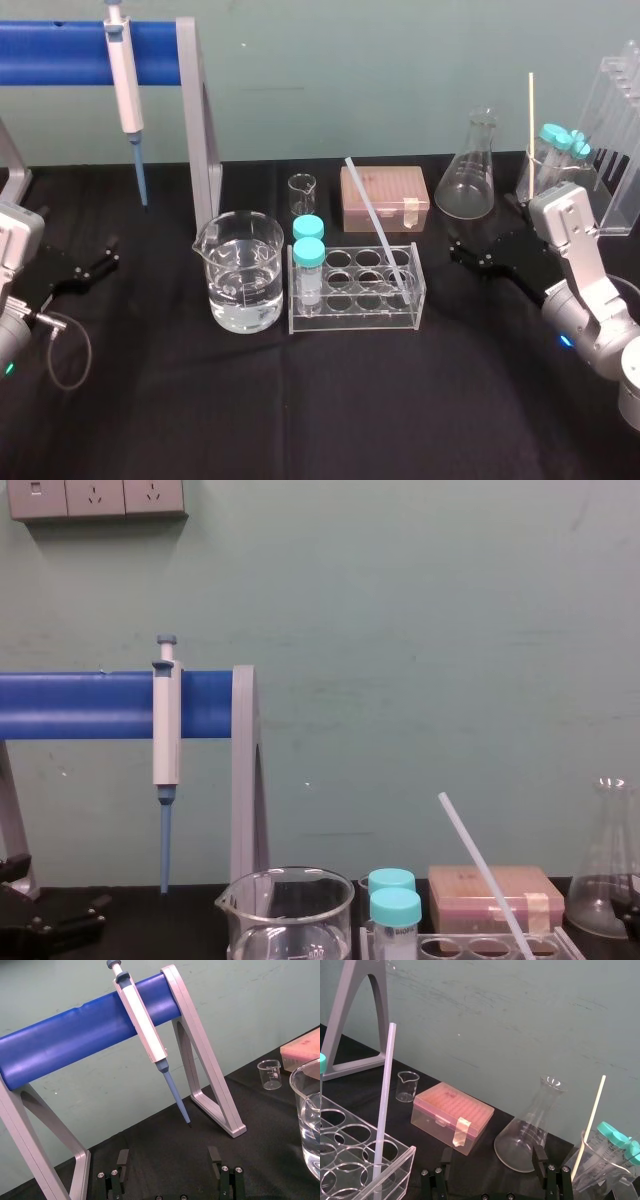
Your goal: Pick up the stirring rod with one hand, then place it down.
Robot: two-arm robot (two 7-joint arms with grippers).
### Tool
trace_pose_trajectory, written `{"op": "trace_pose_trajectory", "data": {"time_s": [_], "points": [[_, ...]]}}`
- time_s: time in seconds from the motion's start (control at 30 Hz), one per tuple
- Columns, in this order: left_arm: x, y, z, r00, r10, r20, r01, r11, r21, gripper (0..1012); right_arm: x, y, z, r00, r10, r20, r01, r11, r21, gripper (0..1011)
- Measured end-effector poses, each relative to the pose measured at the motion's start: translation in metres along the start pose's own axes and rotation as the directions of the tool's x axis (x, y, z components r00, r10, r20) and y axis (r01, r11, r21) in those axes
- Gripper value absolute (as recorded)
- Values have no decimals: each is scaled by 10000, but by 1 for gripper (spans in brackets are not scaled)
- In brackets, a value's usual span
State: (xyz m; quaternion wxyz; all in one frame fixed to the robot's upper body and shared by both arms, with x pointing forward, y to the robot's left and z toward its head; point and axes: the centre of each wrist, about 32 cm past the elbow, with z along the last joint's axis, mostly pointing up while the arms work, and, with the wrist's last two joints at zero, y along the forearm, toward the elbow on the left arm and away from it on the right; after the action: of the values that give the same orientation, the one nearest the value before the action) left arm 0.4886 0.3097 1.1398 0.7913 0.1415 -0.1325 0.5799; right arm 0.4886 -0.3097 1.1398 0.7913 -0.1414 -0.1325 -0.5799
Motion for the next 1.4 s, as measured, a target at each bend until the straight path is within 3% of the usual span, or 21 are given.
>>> {"op": "trace_pose_trajectory", "data": {"time_s": [1.4], "points": [[0, 0, 0, 10000, 0, 0, 0, 10000, -1, 1000, 0, 0, 0, 10000, 0, 0, 0, 10000, 0, 1003]]}}
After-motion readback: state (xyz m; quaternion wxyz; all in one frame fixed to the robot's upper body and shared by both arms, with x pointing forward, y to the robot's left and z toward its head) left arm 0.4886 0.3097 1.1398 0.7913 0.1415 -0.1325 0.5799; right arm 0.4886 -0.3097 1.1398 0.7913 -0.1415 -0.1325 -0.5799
